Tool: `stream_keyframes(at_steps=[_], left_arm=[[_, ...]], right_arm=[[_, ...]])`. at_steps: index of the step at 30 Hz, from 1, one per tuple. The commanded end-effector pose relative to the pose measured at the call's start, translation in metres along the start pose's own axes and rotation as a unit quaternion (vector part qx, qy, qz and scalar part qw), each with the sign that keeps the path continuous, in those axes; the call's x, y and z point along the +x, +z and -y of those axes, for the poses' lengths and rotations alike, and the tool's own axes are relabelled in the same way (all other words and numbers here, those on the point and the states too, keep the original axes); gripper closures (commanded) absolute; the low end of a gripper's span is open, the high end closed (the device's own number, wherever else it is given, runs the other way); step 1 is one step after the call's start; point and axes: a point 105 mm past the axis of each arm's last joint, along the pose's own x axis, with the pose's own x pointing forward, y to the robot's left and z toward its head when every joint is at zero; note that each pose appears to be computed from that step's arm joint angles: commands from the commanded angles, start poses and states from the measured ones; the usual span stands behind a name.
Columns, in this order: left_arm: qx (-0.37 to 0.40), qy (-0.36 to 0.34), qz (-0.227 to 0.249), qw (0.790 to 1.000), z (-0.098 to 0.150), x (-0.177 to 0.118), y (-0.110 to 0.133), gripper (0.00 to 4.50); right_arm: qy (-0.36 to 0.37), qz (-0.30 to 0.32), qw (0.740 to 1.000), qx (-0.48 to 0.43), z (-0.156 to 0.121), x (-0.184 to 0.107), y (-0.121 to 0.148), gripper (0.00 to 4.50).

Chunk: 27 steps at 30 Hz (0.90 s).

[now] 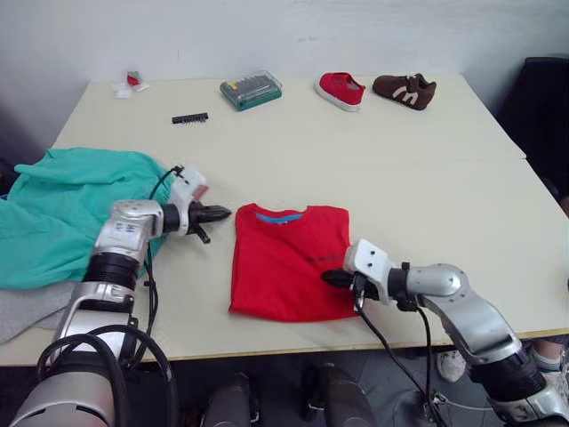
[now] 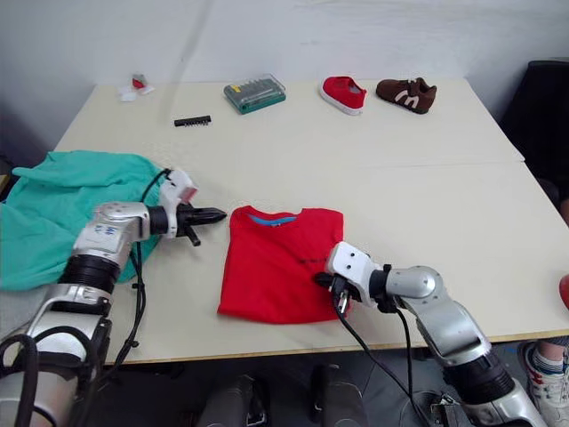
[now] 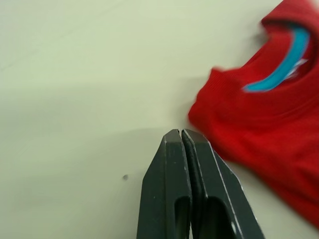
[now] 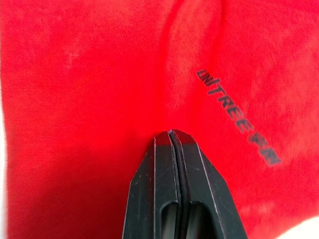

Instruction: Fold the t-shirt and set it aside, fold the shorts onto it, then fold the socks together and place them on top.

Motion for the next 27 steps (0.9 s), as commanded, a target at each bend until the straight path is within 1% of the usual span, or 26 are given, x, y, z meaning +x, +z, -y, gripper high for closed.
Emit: stream_keyframes(at_steps=[1,3,5,6,7,8,11,12,13,15,18,19,20,22,24,27], left_arm=[[0.028,-0.113,0.05,0.992,0.042,-0.013,0.035,4.44],[0.032,-0.164,0.062,0.984,0.067,-0.018,0.044,4.44],[0.038,-0.205,0.068,0.976,0.089,-0.022,0.05,4.07],[0.048,-0.227,0.068,0.97,0.1,-0.024,0.051,3.88],[0.061,-0.246,0.068,0.965,0.111,-0.026,0.051,3.55],[0.076,-0.257,0.068,0.961,0.119,-0.027,0.051,3.31],[0.107,-0.264,0.081,0.955,0.132,-0.026,0.052,2.44],[0.111,-0.266,0.08,0.954,0.135,-0.026,0.051,2.05],[0.114,-0.271,0.078,0.953,0.137,-0.026,0.049,1.82],[0.117,-0.282,0.067,0.95,0.14,-0.029,0.043,1.13],[0.115,-0.286,0.064,0.949,0.142,-0.032,0.039,0.22],[0.116,-0.287,0.064,0.949,0.142,-0.032,0.039,0.0],[0.118,-0.287,0.063,0.949,0.143,-0.033,0.039,0.0],[0.123,-0.285,0.063,0.948,0.143,-0.033,0.039,0.0],[0.129,-0.278,0.062,0.95,0.143,-0.032,0.04,0.0],[0.133,-0.274,0.061,0.951,0.142,-0.032,0.041,0.0]], right_arm=[[-0.019,0.043,0.998,0.051,0.003,-0.021,0.023,4.5],[-0.029,0.045,0.993,0.105,0.005,-0.034,0.024,4.5],[-0.036,0.032,0.986,0.158,0.006,-0.045,0.017,4.5],[-0.036,0.025,0.982,0.183,0.005,-0.05,0.013,4.33],[-0.031,0.02,0.977,0.211,0.004,-0.055,0.01,4.1],[-0.026,0.018,0.971,0.235,0.002,-0.059,0.007,3.91],[-0.011,0.012,0.95,0.311,0.0,-0.067,0.0,2.99],[-0.011,0.01,0.943,0.332,0.001,-0.068,-0.003,2.56],[-0.012,0.009,0.937,0.35,0.002,-0.067,-0.005,2.29],[-0.01,0.005,0.923,0.384,0.005,-0.065,-0.01,1.55],[0.005,0.008,0.909,0.416,0.006,-0.057,-0.012,0.53],[0.004,0.006,0.906,0.423,0.008,-0.053,-0.014,0.15],[0.002,0.001,0.904,0.428,0.009,-0.049,-0.016,0.06],[-0.004,-0.007,0.9,0.436,0.012,-0.042,-0.02,0.06],[0.035,0.0,0.896,0.443,0.007,-0.023,-0.014,0.06],[0.072,0.009,0.893,0.444,0.001,-0.007,-0.003,0.06]])
